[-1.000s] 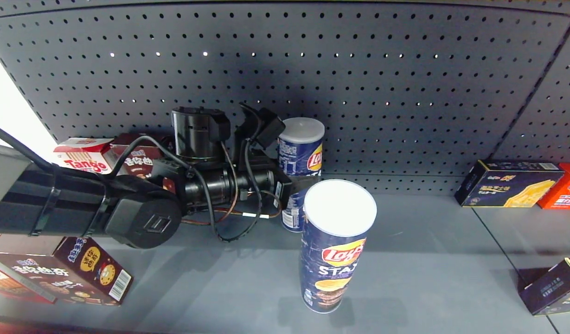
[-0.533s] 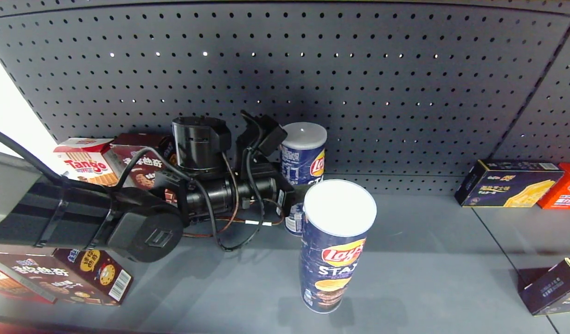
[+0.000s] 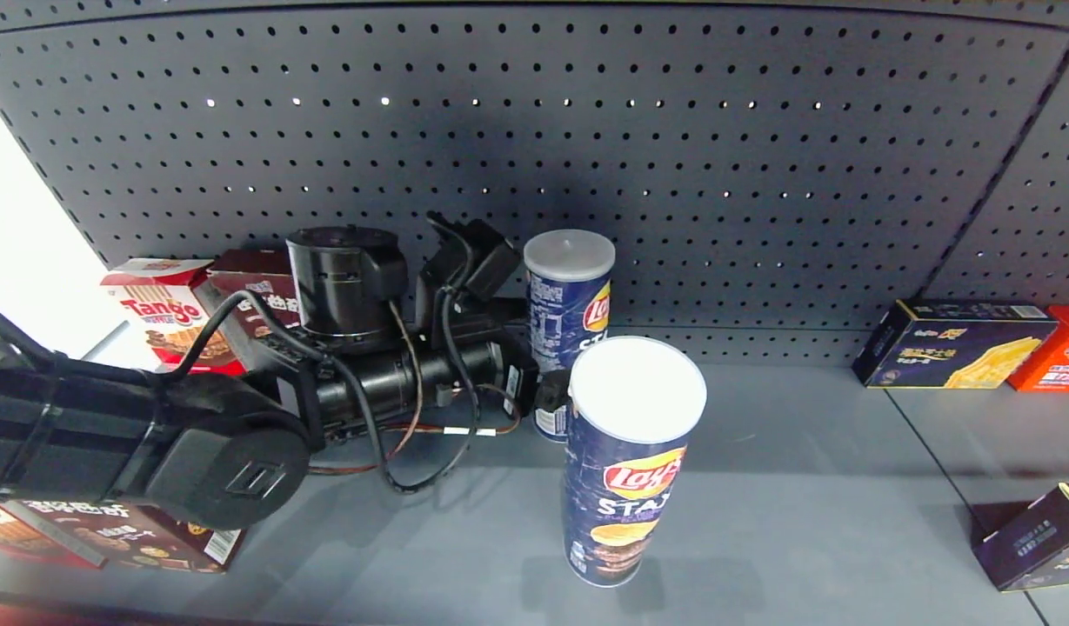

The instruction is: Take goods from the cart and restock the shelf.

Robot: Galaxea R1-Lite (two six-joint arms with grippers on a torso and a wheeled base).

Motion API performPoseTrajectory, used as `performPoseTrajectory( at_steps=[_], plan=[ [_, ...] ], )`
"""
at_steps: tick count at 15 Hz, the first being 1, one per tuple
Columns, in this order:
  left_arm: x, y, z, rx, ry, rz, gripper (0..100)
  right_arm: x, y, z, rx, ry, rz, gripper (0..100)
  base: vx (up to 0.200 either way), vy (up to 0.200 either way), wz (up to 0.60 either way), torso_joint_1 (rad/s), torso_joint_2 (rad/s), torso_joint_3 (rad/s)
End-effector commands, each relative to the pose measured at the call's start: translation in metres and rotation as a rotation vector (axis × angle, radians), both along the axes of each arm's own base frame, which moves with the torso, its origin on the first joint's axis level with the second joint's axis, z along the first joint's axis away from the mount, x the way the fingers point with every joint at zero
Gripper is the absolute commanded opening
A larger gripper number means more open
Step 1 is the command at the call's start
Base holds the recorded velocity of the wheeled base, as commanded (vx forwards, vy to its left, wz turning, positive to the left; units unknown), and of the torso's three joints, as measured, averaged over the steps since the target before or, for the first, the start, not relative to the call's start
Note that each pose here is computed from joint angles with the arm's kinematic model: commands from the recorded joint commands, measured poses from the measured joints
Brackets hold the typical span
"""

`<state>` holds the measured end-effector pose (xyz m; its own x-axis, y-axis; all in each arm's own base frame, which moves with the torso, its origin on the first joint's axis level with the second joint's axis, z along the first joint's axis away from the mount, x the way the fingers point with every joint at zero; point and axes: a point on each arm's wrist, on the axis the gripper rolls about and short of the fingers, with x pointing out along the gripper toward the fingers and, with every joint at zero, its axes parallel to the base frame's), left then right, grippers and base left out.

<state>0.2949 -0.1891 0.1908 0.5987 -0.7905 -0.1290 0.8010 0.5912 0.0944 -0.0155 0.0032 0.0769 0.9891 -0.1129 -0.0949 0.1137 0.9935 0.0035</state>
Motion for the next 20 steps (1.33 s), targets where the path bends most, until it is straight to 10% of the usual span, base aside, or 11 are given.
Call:
performPoseTrajectory(
  at_steps=[1,20],
  plan=[
    [-0.016,0.010,0.007,0.001,-0.013,0.044,100,0.000,0.000,0.000,0.000,0.002,0.000,100,0.000,0.000,0.00,0.000,0.00,0.000],
    [-0.015,0.019,-0.010,0.091,-0.007,0.312,100,0.000,0.000,0.000,0.000,0.002,0.000,100,0.000,0.000,0.00,0.000,0.00,0.000]
  ],
)
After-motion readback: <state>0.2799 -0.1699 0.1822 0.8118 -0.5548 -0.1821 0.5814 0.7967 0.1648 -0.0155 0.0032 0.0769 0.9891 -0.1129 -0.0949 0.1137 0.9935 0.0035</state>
